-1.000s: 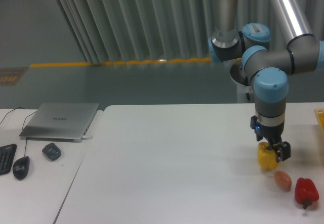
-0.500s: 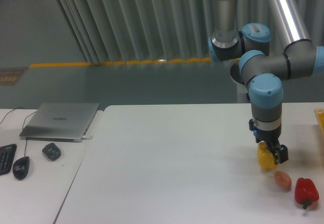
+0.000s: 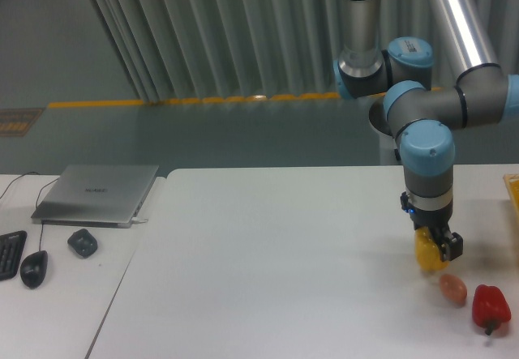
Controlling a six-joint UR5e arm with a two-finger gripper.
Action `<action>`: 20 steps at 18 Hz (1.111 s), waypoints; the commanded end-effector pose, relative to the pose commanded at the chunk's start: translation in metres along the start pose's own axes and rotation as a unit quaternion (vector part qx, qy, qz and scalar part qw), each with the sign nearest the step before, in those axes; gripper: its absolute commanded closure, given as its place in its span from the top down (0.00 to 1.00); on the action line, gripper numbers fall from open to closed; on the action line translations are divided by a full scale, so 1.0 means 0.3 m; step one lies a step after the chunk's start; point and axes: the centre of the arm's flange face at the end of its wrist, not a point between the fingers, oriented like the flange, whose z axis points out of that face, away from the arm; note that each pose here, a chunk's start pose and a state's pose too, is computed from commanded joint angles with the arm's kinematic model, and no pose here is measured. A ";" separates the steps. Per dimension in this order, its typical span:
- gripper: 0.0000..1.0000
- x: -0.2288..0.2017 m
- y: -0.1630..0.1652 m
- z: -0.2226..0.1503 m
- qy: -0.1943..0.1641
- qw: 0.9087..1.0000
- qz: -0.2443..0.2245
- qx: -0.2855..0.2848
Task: Place the yellow pepper in a basket
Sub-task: 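Lower the gripper onto the yellow pepper and close on it, then lift the yellow pepper and carry it toward the yellow basket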
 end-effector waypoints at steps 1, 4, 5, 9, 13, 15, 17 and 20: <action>0.48 -0.015 0.012 -0.036 -0.007 1.000 -0.005 0.006; 0.48 -0.057 0.109 -0.163 -0.030 0.998 -0.033 0.046; 0.48 -0.087 0.144 -0.211 -0.046 0.996 -0.043 0.067; 0.48 -0.165 0.227 -0.276 -0.098 0.989 -0.068 0.091; 0.48 -0.240 0.361 -0.276 -0.123 0.985 -0.079 0.091; 0.48 -0.265 0.410 -0.265 -0.125 0.984 -0.091 0.088; 0.48 -0.294 0.465 -0.258 -0.142 0.982 -0.105 0.070; 0.49 -0.337 0.493 -0.204 -0.159 0.978 -0.124 0.043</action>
